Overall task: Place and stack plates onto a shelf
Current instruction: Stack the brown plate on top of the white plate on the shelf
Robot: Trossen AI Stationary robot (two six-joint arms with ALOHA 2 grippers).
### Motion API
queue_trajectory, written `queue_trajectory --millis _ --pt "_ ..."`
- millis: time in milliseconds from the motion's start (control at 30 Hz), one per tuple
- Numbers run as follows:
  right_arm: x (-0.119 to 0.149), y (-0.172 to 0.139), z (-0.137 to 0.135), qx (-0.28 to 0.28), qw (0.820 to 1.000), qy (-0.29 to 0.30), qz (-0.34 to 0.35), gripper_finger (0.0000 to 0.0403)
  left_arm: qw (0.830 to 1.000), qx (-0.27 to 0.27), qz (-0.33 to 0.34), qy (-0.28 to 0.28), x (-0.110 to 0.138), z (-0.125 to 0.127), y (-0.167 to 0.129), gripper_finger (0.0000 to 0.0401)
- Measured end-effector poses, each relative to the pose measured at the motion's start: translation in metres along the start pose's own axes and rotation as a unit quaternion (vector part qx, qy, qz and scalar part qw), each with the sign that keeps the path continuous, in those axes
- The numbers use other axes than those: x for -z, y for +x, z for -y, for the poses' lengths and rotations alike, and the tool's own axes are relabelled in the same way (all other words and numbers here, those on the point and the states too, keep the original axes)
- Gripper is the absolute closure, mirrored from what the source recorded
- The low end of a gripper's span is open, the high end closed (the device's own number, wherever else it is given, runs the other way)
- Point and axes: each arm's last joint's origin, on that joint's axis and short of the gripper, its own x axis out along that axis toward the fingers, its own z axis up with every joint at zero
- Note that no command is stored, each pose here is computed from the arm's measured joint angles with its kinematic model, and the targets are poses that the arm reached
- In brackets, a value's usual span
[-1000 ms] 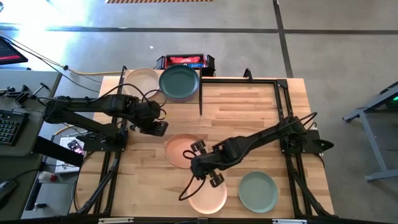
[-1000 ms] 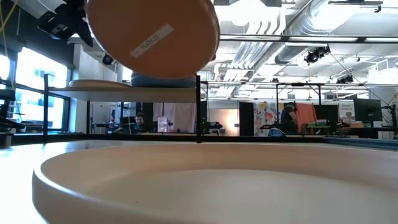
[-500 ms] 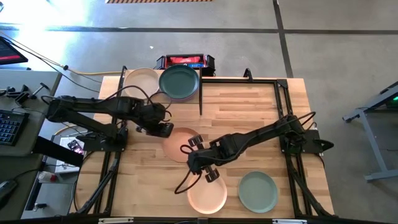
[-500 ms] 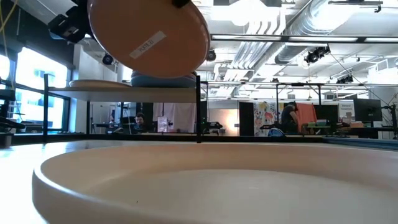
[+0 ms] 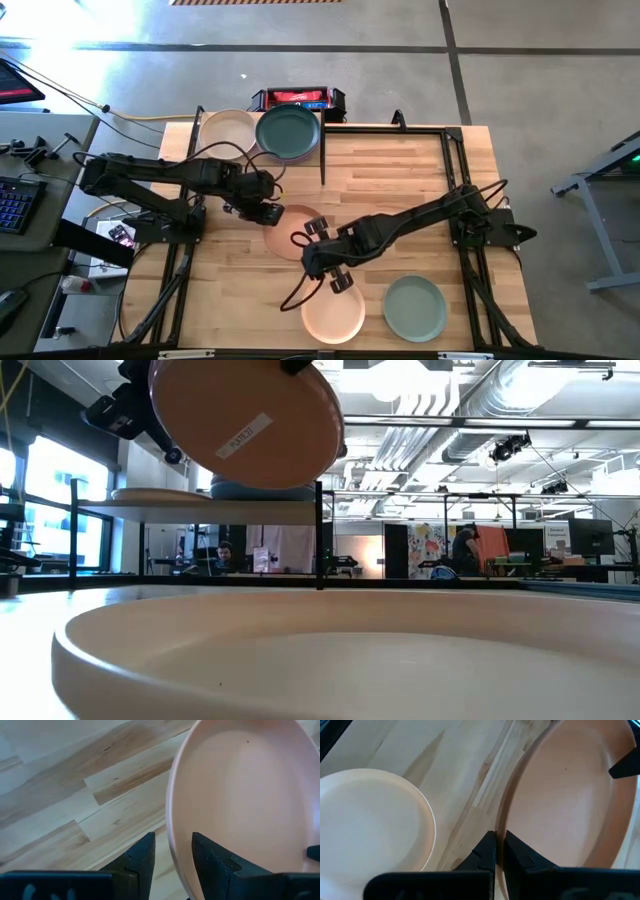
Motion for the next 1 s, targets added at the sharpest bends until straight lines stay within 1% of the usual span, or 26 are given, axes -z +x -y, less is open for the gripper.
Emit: queue_trajectory --millis 100,333,433,733,867,1000 --pt "0.0000 0.0000 0.0000 0.000 1.000 0.000 0.000 0.0403 1.000 0.001 0.000 0.009 0.0000 -0.0001 -0.0005 0.0300" --pt "-0.0001 -0.0002 0.0001 0.000 1.000 -0.005 0.001 0.0403 0.999 0.000 0.004 0.033 -0.0003 -0.0001 -0.0004 0.0371" --pt "-0.0009 -0.0002 0.0002 0.001 1.000 -0.004 0.005 0.0403 0.999 -0.001 0.015 0.041 -0.0013 0.0002 -0.0005 0.0393" --pt "-0.0019 -0.0002 0.0002 -0.003 1.000 0.017 0.010 0.0397 0.998 -0.009 0.029 0.056 -0.0020 -0.0003 -0.0006 0.0398" --pt "-0.0007 -0.0005 -0.0007 -0.015 1.000 0.027 0.006 0.0371 0.998 -0.016 0.026 0.062 -0.0012 -0.0014 -0.0005 0.0399" --pt "-0.0008 -0.0010 -0.0010 -0.015 0.999 0.036 0.007 0.0330 0.997 -0.017 0.032 0.070 -0.0016 -0.0013 -0.0006 0.0400"
